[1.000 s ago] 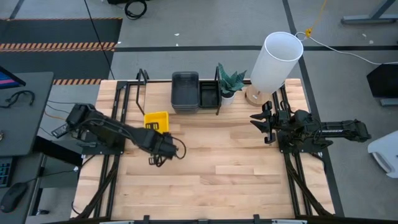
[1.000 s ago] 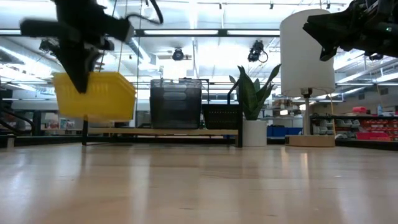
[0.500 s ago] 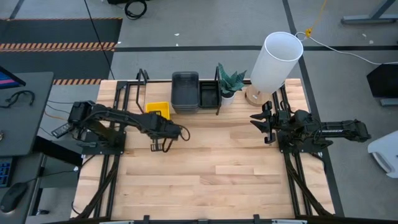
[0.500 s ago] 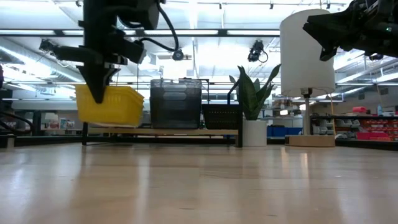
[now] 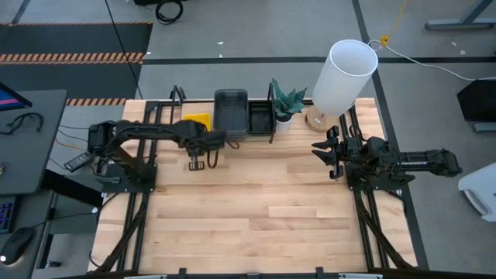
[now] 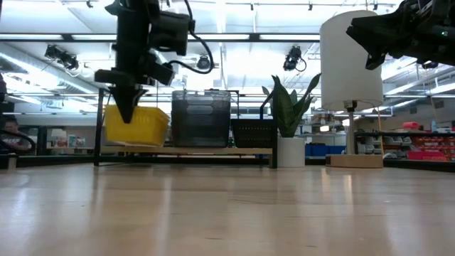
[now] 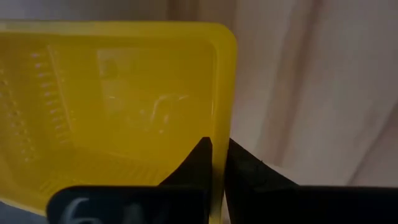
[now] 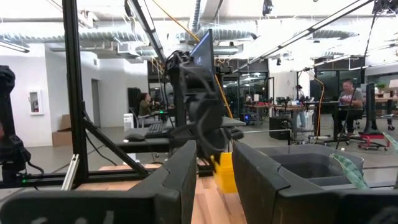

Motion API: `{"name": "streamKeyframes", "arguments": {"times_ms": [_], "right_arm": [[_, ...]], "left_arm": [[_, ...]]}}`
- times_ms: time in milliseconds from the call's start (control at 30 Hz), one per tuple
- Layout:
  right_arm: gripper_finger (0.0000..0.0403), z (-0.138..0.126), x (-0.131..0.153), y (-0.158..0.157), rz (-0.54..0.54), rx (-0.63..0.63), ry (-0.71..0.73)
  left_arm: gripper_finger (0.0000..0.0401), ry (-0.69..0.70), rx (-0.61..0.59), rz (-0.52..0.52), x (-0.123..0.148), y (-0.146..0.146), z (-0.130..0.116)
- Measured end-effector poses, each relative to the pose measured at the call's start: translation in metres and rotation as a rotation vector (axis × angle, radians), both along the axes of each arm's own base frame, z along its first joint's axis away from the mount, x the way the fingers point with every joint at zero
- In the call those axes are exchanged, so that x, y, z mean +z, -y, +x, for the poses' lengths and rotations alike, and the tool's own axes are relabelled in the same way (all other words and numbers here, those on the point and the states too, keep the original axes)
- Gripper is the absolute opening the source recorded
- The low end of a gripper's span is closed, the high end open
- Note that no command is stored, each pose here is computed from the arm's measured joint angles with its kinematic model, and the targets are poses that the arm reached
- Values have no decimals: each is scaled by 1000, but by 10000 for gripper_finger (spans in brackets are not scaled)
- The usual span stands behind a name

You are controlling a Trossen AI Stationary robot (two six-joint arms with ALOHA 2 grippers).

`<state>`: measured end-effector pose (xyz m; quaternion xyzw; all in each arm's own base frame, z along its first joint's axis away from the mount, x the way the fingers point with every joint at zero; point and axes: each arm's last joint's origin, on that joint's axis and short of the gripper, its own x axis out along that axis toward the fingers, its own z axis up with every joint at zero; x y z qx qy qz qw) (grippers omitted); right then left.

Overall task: Stack baskets on shelf by color
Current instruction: Put the stacked yellow bins on the shelf

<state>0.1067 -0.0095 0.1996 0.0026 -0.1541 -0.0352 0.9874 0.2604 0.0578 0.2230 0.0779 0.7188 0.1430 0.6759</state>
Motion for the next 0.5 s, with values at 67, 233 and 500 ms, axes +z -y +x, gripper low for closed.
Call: {"name": "streamKeyframes", "arguments": {"times_ms": [67,233,500], "right_arm": [[109,0,0,0,0,0,0],[109,0,0,0,0,0,0],[109,0,0,0,0,0,0]], "left_arm": [[21,0,7,-1,0,-10,-1],[39,25,-6,7,0,-31,-2],[62,43,44,14,0,-47,-6]]}}
